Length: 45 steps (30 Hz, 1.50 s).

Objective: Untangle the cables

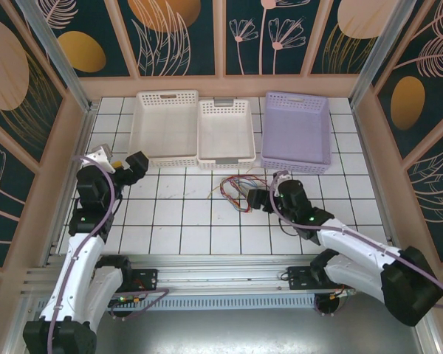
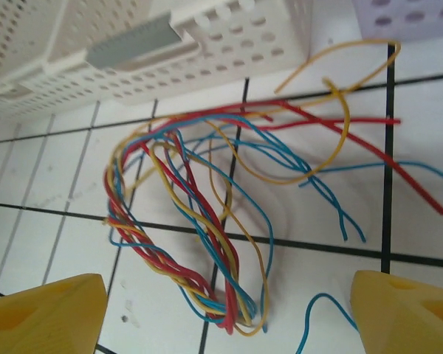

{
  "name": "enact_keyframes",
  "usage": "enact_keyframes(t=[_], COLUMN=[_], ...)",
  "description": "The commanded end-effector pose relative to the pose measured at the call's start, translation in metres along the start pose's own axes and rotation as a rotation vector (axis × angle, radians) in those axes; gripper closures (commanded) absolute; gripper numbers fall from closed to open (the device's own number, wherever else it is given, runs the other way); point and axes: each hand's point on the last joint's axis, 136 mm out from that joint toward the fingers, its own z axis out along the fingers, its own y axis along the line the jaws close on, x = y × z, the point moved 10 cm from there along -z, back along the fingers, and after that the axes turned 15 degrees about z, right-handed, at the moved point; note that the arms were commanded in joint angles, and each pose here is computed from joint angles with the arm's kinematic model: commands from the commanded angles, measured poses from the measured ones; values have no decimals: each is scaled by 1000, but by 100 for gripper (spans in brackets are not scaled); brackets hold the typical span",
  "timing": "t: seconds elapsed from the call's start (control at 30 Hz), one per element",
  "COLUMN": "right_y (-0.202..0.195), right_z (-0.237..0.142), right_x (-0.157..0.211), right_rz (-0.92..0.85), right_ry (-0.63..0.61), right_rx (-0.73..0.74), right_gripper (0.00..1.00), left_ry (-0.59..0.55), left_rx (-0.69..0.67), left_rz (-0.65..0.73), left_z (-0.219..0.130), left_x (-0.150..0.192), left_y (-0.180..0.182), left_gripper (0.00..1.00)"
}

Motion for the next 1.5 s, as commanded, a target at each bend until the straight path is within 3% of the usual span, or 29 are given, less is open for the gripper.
enact_keyframes(t=[0.0, 0.47, 0.73, 0.87, 1.17, 1.27, 1.47], right_y=[3, 19, 14, 18, 18, 24, 45], right_z=[7, 63, 83, 84, 86, 82, 66], right_x=[3, 7, 22, 28, 32, 29, 28], right_rz=[-25, -219, -243, -261, -254, -266, -357], right_ry=[-37, -5, 48, 51, 61, 56, 17], right_rx=[65, 269, 280, 276, 263, 242, 188], right_gripper=[16, 37, 52, 53, 92, 99, 100], left_ry=[35, 132, 154, 163, 178, 191, 206], left_rx=[6, -12, 8, 6, 61, 76, 174], left_rz=[3, -11, -18, -15, -12, -15, -171], left_z=[4, 15, 20, 19, 18, 16, 11], left_x=[-2, 6, 7, 8, 11, 15, 38], left_y=[-1, 3, 3, 3, -7, -17, -25], left_gripper=[1, 2, 2, 2, 1, 1, 3])
